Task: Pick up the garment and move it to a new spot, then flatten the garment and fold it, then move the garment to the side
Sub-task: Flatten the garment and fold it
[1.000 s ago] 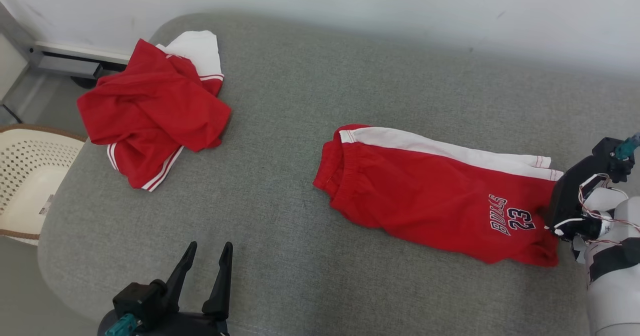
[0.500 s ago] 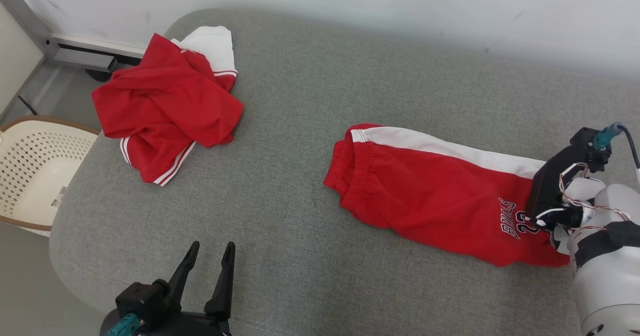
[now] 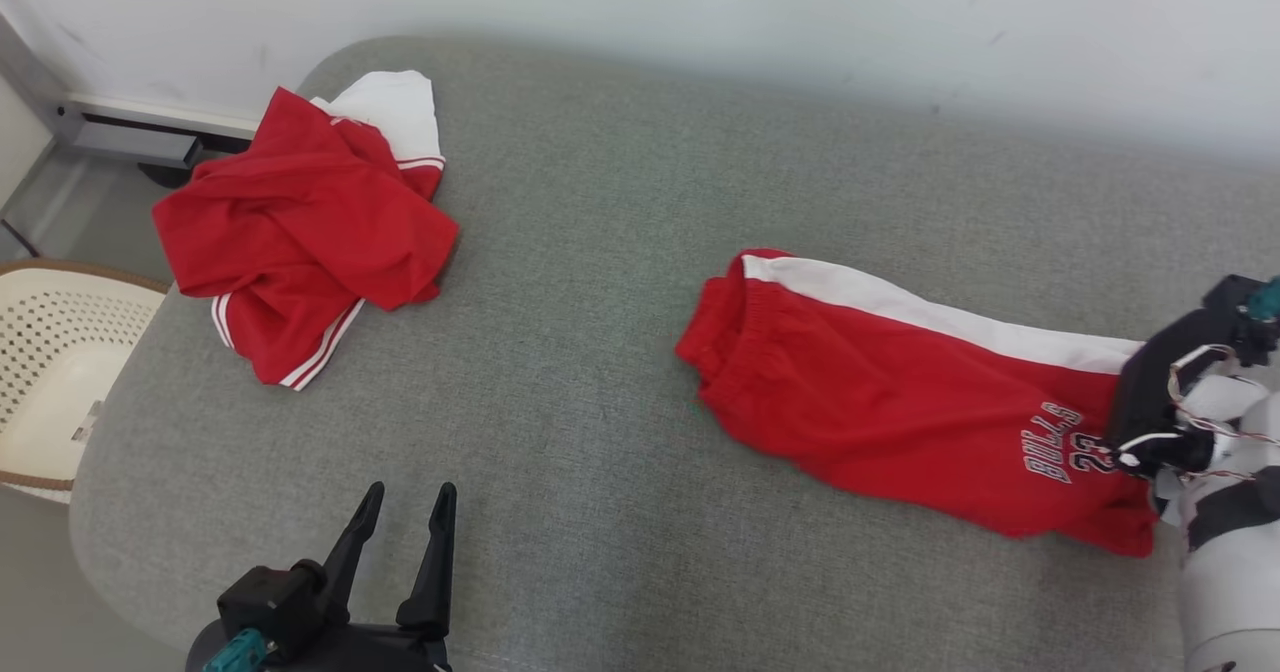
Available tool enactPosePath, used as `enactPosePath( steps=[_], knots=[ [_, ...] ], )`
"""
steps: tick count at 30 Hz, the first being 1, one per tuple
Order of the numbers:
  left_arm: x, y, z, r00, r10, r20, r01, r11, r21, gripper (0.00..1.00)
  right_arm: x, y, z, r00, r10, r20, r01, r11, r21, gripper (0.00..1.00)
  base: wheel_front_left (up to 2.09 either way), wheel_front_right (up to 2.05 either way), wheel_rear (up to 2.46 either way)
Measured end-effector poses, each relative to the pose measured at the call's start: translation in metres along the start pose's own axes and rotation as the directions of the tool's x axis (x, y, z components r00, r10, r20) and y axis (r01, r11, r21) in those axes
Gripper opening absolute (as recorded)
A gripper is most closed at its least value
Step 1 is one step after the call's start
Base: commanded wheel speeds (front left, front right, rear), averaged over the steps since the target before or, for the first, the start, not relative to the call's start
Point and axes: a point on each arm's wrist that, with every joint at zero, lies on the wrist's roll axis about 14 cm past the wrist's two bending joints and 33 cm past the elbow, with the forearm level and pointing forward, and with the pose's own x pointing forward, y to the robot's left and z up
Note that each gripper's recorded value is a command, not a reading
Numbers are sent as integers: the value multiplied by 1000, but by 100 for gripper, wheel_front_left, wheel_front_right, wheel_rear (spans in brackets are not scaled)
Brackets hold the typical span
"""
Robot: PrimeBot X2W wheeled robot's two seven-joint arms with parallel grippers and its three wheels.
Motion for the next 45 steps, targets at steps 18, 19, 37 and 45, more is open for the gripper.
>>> enactPosePath(
  steps=[18, 19, 37, 45],
  knots=[
    [7, -1, 5, 1000, -18, 10, 18, 999, 29, 100, -34, -79, 26, 969, -237, 73, 232, 970, 67, 0, 0, 0, 0],
    [7, 0, 5, 1000, -17, 11, 17, 999, 30, 100, -34, -77, 28, 969, -234, 74, 230, 971, 60, 0, 0, 0, 0],
    [-3, 2, 12, 999, -3, 34, 3, 1000, 21, 100, -37, 85, 27, 978, 206, 26, -195, 957, -214, 0, 0, 0, 0],
    [-11, 9, 14, 999, 23, 46, -24, 1000, 16, 100, -45, 140, 19, 948, 317, -20, -307, 897, -319, 0, 0, 0, 0]
  ],
)
